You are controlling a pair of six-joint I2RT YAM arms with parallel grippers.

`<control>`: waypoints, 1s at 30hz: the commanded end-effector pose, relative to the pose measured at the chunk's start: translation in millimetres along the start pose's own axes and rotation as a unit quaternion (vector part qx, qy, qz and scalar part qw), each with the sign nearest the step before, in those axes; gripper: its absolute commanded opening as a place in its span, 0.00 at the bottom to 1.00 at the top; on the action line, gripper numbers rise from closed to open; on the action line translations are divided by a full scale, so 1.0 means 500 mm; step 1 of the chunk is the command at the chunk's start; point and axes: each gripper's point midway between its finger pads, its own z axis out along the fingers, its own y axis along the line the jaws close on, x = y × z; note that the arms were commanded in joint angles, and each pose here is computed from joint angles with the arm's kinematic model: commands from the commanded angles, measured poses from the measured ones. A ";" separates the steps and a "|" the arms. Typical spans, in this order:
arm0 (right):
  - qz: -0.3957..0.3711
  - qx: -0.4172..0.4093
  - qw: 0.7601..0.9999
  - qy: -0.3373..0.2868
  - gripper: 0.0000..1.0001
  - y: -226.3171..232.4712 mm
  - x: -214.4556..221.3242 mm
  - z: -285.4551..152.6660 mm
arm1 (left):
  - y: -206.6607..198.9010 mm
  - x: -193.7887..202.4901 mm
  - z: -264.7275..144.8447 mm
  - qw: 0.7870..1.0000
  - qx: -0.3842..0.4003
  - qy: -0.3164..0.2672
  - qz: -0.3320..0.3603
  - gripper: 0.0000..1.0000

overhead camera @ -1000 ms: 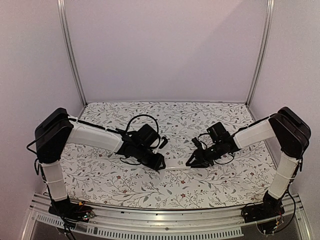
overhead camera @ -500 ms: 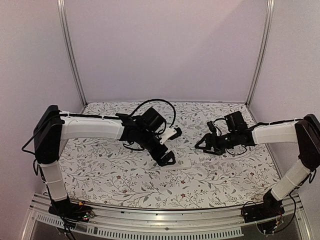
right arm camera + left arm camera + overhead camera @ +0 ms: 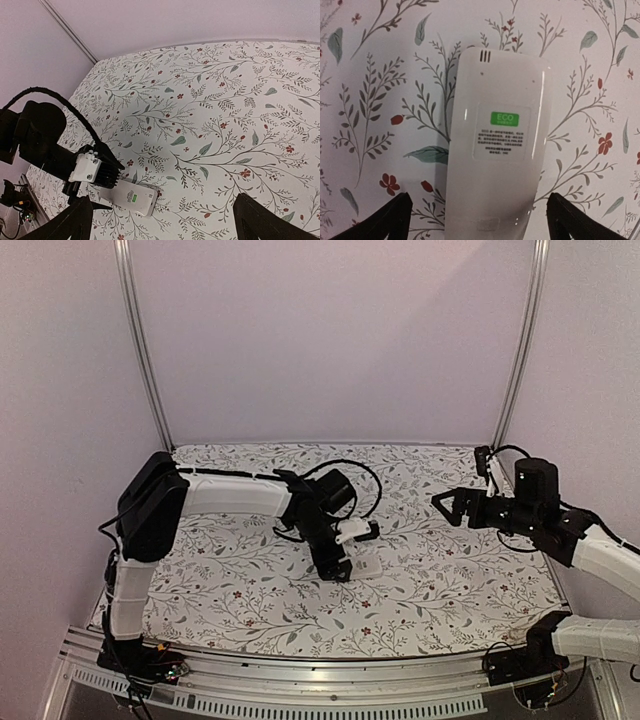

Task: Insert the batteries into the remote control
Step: Pick up the remote control from the center of the board.

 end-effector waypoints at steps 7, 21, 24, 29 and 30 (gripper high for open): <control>0.011 0.079 0.994 -0.072 0.99 -0.047 -0.043 -0.049 | -0.015 0.005 0.047 0.997 0.012 0.045 0.060 0.87; -0.024 -0.054 0.998 -0.033 0.99 0.046 -0.024 -0.039 | -0.008 -0.086 -0.088 0.993 0.048 -0.105 0.010 0.38; -0.040 -0.110 0.993 -0.033 0.99 0.084 -0.028 -0.035 | -0.019 -0.133 -0.178 0.978 0.072 -0.194 0.012 0.35; -0.062 -0.209 0.975 -0.044 0.99 0.159 -0.058 -0.044 | -0.055 -0.175 -0.311 0.945 0.122 -0.304 0.021 0.33; -0.064 -0.228 0.971 -0.043 0.99 0.173 -0.063 -0.045 | -0.064 -0.181 -0.336 0.936 0.137 -0.324 0.025 0.32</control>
